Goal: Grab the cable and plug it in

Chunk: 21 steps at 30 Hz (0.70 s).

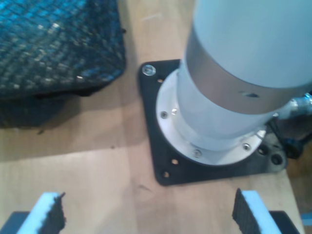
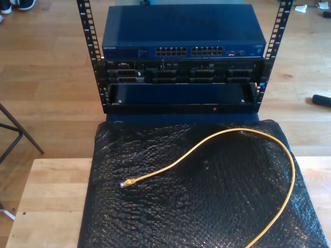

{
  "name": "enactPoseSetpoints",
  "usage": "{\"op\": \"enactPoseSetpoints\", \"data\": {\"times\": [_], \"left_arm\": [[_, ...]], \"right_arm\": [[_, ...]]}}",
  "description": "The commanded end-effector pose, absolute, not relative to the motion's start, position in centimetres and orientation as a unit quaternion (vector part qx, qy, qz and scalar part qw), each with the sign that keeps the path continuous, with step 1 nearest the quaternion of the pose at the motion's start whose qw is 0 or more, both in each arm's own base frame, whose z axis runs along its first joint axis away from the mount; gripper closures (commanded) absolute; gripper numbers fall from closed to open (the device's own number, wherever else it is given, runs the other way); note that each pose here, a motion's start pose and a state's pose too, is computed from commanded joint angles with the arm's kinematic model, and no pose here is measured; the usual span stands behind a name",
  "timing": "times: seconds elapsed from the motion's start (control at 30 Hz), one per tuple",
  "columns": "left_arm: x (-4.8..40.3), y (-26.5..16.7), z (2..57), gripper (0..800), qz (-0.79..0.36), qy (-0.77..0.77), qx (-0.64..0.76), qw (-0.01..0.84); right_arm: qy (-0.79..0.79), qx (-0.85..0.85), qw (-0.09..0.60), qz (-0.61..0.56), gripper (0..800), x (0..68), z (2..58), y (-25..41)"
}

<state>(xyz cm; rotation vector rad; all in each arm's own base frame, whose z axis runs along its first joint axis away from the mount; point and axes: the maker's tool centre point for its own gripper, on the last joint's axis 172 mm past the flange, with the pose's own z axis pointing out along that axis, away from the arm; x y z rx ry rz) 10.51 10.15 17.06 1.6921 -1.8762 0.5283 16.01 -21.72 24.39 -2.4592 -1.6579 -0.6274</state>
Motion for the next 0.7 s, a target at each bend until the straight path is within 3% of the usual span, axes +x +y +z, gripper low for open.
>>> {"op": "enactPoseSetpoints", "data": {"times": [0.7], "left_arm": [[17.3,7.5,20.4,0,0.218,-0.647,0.677,0.274]], "right_arm": [[-0.532,-0.795,0.111,-0.269,22,24.7,35.6,-18.7]]}}
